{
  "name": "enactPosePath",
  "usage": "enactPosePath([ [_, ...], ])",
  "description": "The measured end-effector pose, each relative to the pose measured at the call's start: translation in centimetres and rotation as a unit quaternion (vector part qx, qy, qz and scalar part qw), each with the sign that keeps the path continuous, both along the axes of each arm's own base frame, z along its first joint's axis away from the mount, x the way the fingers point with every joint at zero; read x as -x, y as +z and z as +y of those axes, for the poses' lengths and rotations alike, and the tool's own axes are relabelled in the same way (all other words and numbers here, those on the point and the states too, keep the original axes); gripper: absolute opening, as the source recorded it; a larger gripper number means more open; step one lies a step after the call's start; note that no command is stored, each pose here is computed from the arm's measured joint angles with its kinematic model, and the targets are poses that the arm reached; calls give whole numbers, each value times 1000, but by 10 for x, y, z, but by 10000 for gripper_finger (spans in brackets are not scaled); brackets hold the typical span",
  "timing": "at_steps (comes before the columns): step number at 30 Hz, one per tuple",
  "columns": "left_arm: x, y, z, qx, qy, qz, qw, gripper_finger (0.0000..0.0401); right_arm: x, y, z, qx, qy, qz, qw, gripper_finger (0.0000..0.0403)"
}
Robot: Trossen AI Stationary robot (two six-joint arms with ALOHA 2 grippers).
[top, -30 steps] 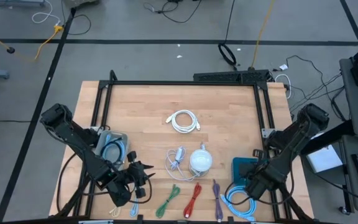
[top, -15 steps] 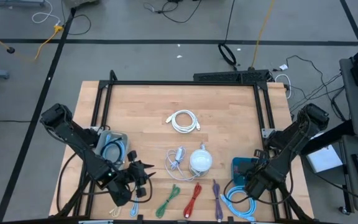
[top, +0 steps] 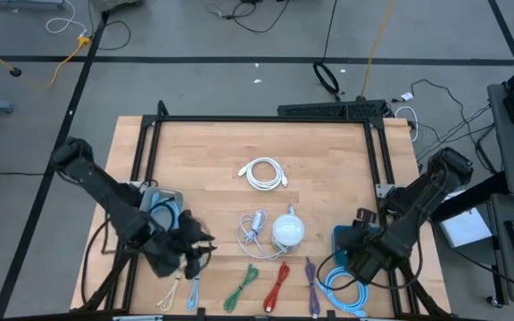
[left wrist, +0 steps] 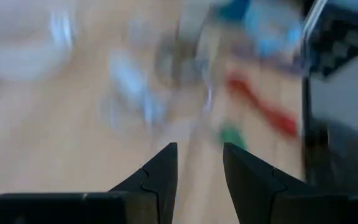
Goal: Pick & Place USB Port
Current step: Put the white USB cable into the blue bin
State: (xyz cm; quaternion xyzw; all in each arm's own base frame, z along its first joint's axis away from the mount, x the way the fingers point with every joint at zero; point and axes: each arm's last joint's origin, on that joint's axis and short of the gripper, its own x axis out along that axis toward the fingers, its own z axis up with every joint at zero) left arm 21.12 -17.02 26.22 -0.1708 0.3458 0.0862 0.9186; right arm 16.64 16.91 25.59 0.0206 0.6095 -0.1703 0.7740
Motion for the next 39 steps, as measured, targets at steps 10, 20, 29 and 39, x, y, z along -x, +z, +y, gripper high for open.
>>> enactPosePath([
  [10,32,-45,-13,183,130,352,909,134,-4,6,2,4,24,-51,998,188],
  [20,43,-81,-73,258,159,372,877,134,-7,6,4,12,60,-66,996,187],
  [29,33,-123,-90,246,152,428,856,134,-11,7,7,0,81,-81,993,187],
  [39,31,-128,-84,217,139,439,861,32,-19,9,16,-28,117,-119,986,187],
])
